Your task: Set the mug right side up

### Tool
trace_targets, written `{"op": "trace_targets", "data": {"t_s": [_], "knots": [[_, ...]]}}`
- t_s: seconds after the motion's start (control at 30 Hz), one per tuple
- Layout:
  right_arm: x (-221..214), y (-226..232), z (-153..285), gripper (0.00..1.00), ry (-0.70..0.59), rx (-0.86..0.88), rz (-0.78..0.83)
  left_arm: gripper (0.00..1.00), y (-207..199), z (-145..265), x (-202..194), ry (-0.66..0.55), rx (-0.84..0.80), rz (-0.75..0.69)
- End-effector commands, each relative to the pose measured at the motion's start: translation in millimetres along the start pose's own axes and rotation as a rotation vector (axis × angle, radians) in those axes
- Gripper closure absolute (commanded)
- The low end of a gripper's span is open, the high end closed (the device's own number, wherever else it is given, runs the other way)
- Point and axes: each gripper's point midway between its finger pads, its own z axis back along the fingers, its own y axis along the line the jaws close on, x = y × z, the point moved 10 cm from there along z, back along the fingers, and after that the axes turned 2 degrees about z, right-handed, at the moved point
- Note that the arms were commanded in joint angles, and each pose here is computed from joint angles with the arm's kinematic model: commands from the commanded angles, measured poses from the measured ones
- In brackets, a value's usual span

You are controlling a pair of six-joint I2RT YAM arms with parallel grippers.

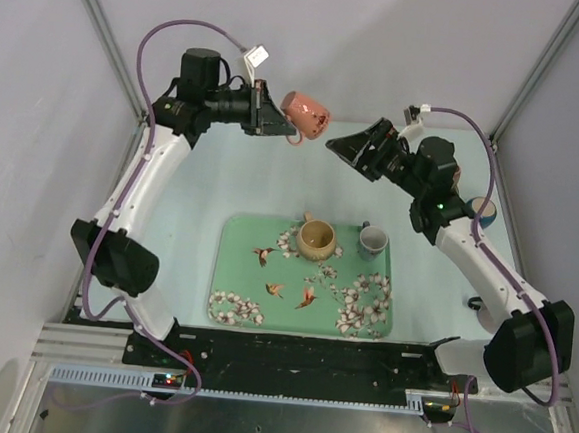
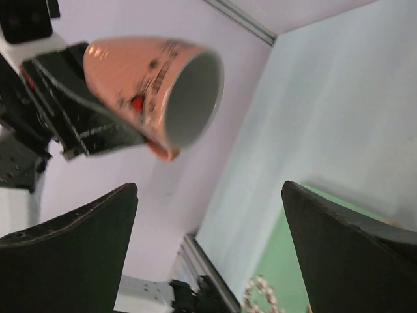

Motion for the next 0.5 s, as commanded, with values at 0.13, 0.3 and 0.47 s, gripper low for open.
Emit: {"op": "trace_targets", "data": {"t_s": [0.13, 0.3, 0.47], "knots": [[34, 51, -15, 0.12, -0.102, 0.314, -0.103, 1.00, -70, 11, -1, 0.024, -0.217, -0.065], [35, 60, -16, 0.39, -0.088, 0.371, -0.120, 1.00, -80, 5, -7, 0.042, -0.236, -0.071], [33, 67, -15, 0.88, -0.091, 0.405, -0.107, 1.00, -77, -3, -15, 0.064, -0.225, -0.060]]}}
